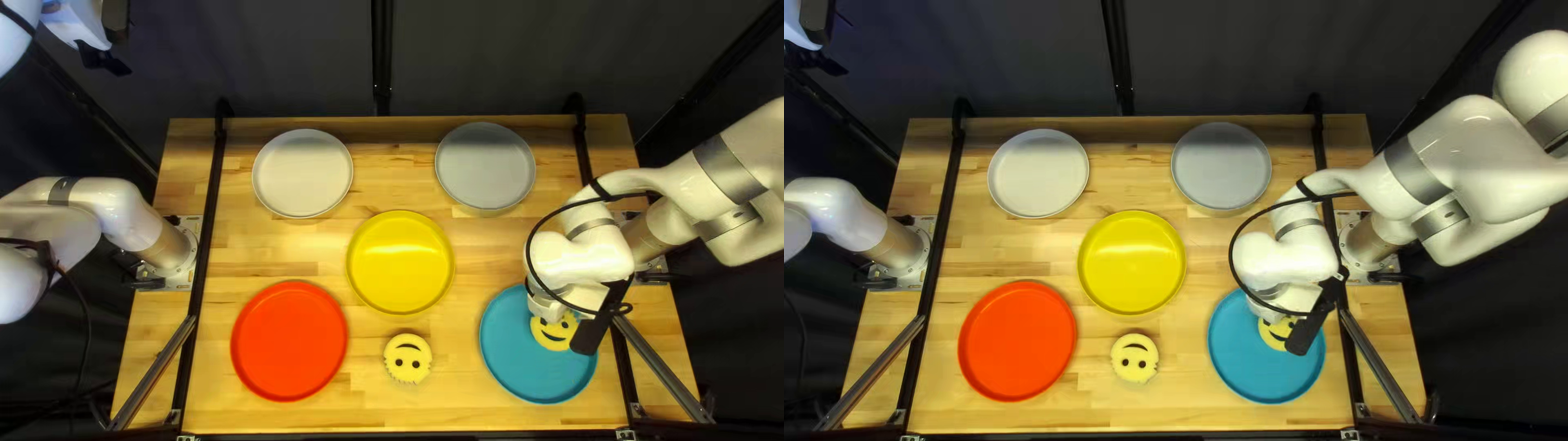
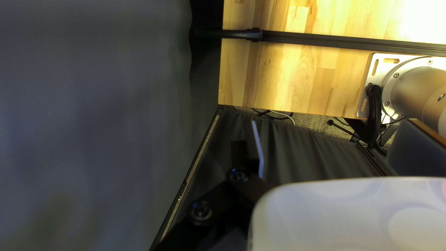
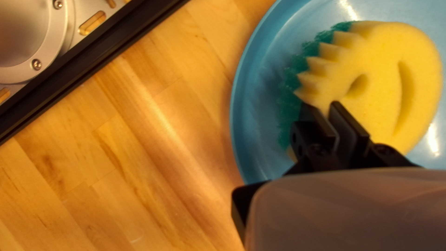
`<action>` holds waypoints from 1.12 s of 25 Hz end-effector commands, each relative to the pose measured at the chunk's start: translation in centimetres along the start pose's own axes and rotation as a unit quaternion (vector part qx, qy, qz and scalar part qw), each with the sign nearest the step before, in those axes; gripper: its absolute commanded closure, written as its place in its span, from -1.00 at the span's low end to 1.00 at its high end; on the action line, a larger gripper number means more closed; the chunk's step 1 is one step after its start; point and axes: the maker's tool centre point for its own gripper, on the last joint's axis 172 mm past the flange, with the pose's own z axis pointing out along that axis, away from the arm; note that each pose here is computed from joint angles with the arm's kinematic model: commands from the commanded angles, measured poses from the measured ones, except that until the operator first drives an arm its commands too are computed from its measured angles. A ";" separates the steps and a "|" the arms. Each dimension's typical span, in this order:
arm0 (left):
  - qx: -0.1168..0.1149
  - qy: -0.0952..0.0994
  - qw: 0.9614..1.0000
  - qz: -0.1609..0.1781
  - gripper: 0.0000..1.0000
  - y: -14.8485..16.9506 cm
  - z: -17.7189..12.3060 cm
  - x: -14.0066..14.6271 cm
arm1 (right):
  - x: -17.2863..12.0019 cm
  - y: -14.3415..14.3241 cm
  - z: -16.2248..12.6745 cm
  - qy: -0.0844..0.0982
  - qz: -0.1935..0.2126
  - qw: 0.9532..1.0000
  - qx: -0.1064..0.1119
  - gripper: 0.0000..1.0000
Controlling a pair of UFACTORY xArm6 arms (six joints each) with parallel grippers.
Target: Pick up sponge and scrub the plate
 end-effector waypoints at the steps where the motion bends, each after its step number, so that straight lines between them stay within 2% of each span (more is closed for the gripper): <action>1: 0.000 0.000 1.000 0.000 -1.00 0.0 0.0 0.0 | 0.7 1.3 0.3 -0.001 -0.006 1.000 0.002 1.00; 6: 0.000 0.000 1.000 0.000 -1.00 0.0 0.0 0.0 | 2.3 3.3 0.8 -0.003 -0.010 1.000 0.003 1.00; 12: 0.000 0.000 1.000 0.000 -1.00 0.0 0.0 0.0 | 4.0 7.9 1.1 -0.016 -0.024 1.000 0.010 1.00; 17: 0.000 0.000 1.000 0.000 -1.00 0.0 0.0 0.0 | 4.5 9.6 1.6 -0.024 -0.036 0.999 0.013 1.00; 21: 0.000 0.000 1.000 0.000 -1.00 0.0 0.0 0.0 | 3.9 9.3 1.3 -0.027 -0.040 0.999 0.014 1.00; 28: 0.000 0.000 1.000 0.000 -1.00 0.0 0.0 0.0 | 0.4 5.2 -0.7 -0.019 -0.030 0.999 0.006 1.00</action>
